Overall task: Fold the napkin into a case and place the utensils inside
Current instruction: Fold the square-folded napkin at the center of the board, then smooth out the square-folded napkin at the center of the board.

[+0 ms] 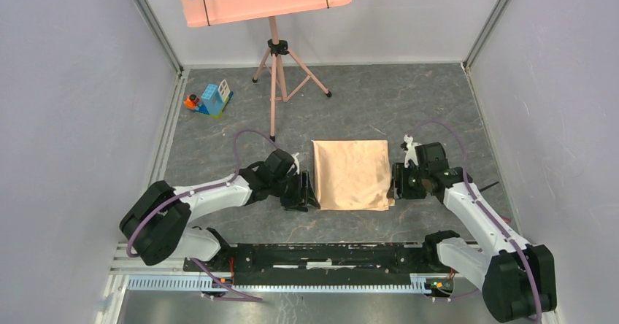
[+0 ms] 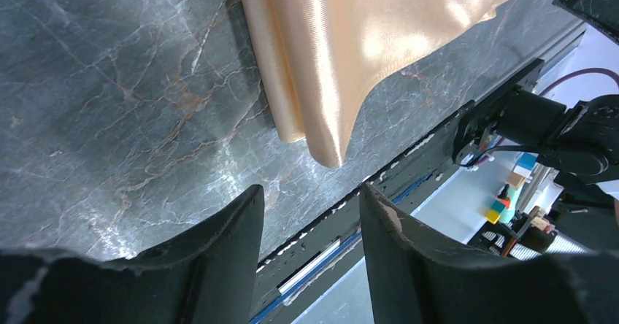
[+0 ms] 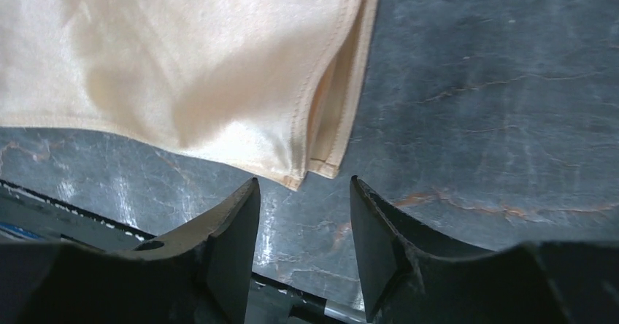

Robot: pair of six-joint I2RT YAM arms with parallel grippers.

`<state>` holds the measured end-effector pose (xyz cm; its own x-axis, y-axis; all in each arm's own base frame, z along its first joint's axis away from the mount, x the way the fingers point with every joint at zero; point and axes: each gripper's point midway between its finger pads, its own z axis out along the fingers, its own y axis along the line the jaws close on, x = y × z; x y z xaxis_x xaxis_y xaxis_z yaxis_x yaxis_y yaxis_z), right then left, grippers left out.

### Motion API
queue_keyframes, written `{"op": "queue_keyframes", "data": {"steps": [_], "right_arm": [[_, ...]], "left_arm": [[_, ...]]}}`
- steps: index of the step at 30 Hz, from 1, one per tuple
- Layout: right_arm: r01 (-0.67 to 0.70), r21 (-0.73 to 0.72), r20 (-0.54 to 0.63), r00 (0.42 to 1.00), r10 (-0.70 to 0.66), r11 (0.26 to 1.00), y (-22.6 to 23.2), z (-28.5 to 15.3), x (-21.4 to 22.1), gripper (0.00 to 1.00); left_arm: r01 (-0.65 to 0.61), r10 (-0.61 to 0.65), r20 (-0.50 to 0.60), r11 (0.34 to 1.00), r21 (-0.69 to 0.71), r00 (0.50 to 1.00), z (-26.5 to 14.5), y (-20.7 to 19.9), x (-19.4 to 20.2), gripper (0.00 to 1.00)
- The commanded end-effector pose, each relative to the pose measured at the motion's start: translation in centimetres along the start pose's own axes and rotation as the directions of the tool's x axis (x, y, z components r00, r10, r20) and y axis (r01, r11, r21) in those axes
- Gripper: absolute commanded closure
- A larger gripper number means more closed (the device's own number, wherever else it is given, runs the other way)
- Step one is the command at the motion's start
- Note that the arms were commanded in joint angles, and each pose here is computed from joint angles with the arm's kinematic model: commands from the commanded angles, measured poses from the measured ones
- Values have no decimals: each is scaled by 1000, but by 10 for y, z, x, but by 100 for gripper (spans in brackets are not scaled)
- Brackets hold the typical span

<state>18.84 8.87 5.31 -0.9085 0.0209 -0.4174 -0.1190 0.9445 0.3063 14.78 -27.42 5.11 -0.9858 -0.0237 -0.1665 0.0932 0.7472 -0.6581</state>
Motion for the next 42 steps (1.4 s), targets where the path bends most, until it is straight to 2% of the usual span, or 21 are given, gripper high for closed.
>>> {"op": "queue_keyframes", "data": {"steps": [1,12,16,23,27,35,39,42], "right_arm": [[37,-23,-28,999,-38,999,10,6,12,45],[120,105,-15,993,-120,987,8,18,5,36],[110,93,15,994,-111,990,12,20,-2,35],[115,100,-16,993,-114,988,9,32,6,37],[135,130,-50,990,-130,982,3,34,17,43],[139,194,-103,987,-121,971,-15,40,39,59],[133,190,-79,990,-119,973,-14,40,36,78],[121,170,-46,992,-114,978,-7,39,27,86]], "left_arm": [[-72,72,1,997,2,997,2,-4,-6,42],[-42,42,18,999,21,999,20,-1,-12,45],[-48,46,40,998,38,998,10,-3,-10,42],[-52,49,79,998,32,996,0,-7,-17,35],[-45,43,73,999,20,996,10,-4,-20,35],[-17,16,39,1000,23,999,31,5,-17,44],[-17,16,33,999,27,999,30,5,-14,47],[-18,17,33,999,33,999,29,4,-14,51]]}}
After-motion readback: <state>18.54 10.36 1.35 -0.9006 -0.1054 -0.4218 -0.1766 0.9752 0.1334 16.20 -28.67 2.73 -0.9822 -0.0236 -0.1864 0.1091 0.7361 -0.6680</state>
